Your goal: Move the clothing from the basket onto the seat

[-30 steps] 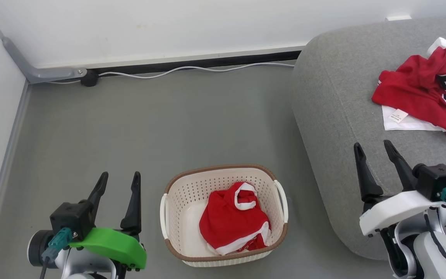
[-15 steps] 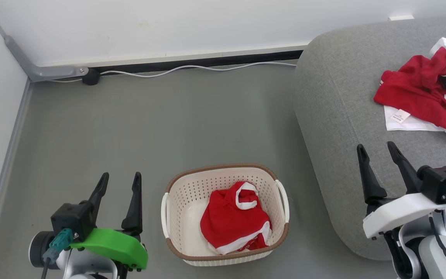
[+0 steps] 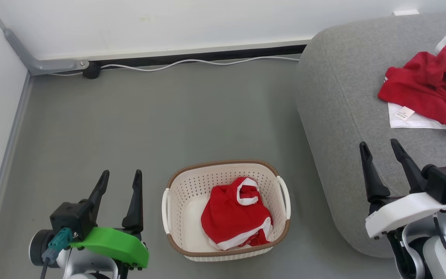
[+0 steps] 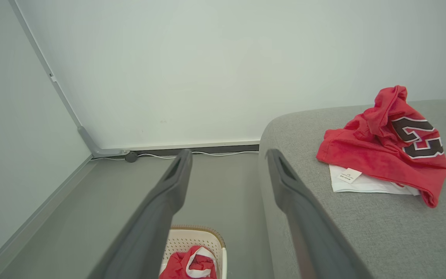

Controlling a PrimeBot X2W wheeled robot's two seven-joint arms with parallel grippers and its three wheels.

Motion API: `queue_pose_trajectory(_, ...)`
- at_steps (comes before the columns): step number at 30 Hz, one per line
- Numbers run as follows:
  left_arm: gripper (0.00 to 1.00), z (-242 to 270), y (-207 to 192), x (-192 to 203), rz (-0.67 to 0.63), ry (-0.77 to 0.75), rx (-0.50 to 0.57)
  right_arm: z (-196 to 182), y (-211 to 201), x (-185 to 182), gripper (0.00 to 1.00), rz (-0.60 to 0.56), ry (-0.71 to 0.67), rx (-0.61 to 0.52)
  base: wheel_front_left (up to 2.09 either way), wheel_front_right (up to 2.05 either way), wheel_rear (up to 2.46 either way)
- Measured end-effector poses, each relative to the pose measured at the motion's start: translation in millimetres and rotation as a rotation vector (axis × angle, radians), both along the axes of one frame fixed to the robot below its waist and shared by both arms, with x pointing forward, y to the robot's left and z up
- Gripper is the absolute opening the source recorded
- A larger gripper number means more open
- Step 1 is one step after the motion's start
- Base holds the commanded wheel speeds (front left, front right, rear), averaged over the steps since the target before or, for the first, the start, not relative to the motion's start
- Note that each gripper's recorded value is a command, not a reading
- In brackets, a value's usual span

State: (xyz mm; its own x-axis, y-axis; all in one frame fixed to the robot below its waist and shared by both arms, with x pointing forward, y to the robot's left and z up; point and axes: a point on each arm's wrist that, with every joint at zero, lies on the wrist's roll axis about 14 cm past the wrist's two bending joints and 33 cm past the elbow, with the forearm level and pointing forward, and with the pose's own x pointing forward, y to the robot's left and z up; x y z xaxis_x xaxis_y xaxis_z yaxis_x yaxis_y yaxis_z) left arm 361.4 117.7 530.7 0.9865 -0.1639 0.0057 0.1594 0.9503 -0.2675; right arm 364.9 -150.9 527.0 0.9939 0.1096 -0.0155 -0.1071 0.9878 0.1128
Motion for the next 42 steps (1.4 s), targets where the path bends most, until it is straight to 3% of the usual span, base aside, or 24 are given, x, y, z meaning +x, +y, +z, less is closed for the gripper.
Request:
queue_pose_trajectory(12,1.0,-25.0,-17.7,8.0,-0.05,0.074,0.009,-2.8,1.0,13.5,1.0,0.004,0.016,0.0,0.0,0.0,0.0)
queue_pose_trajectory(20,1.0,-53.0,-35.1,28.4,-0.107,0.149,0.01,0.5,4.5,42.3,1.0,0.018,-0.004,-0.007,0.0,0.0,0.0)
queue_pose_trajectory(42,1.0,-151.7,-115.6,88.2,-0.408,0.315,0.054,-24.1,15.4,126.2,1.0,0.1,-0.05,-0.053,0.0,0.0,0.0)
